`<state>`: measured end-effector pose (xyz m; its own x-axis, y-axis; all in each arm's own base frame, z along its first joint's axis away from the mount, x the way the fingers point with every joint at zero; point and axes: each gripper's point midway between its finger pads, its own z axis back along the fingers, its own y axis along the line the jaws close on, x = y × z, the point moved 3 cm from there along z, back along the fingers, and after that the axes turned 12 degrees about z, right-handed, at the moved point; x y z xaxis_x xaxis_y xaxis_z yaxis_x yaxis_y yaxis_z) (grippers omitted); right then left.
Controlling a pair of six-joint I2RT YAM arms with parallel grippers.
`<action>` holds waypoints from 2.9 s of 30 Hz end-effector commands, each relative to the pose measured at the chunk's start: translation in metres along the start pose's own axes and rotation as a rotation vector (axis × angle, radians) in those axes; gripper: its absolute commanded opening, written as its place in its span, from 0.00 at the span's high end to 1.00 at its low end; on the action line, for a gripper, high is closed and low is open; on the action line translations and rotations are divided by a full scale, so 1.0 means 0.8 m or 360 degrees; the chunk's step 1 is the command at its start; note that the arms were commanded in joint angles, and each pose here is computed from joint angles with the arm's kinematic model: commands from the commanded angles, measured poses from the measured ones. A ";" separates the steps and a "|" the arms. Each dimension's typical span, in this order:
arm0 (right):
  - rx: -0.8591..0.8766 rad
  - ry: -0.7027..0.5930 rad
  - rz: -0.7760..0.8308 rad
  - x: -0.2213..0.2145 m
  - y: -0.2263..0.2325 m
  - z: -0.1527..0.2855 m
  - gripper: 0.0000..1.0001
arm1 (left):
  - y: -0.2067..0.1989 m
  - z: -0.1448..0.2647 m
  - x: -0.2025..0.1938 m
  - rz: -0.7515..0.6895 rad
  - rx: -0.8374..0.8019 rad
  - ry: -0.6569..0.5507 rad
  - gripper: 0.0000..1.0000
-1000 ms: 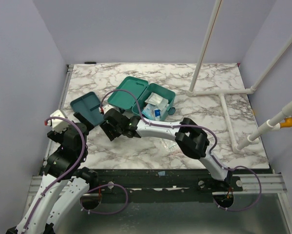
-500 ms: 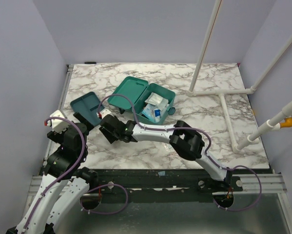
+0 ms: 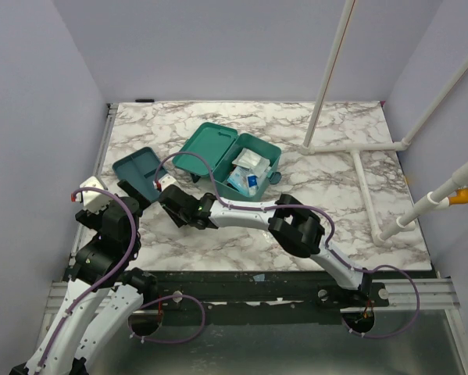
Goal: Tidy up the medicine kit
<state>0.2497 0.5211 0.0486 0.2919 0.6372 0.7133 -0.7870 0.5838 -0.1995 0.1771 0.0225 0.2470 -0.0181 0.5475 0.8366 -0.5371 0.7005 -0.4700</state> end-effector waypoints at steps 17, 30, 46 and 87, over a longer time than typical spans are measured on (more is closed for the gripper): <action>-0.0013 -0.0174 0.0002 0.042 0.003 0.012 0.85 | 0.001 0.000 0.004 0.0006 0.0017 -0.0014 0.02; -0.0043 -0.0456 0.0033 0.128 -0.011 0.010 0.84 | 0.002 -0.001 0.005 -0.0009 0.0036 -0.0021 0.01; -0.0161 -0.0603 0.0080 0.147 -0.050 -0.041 0.84 | 0.004 -0.002 0.005 -0.0024 0.0062 -0.0034 0.02; -0.0059 -0.0532 0.0056 0.098 -0.053 -0.103 0.57 | 0.000 -0.006 0.000 -0.0046 0.0057 -0.0004 0.02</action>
<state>0.3528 0.5884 0.0641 0.0656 0.4477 0.8918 -0.7614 0.6001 -0.2453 0.1815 0.0225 0.2417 0.0065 0.5319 0.8468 -0.5625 0.7021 -0.4367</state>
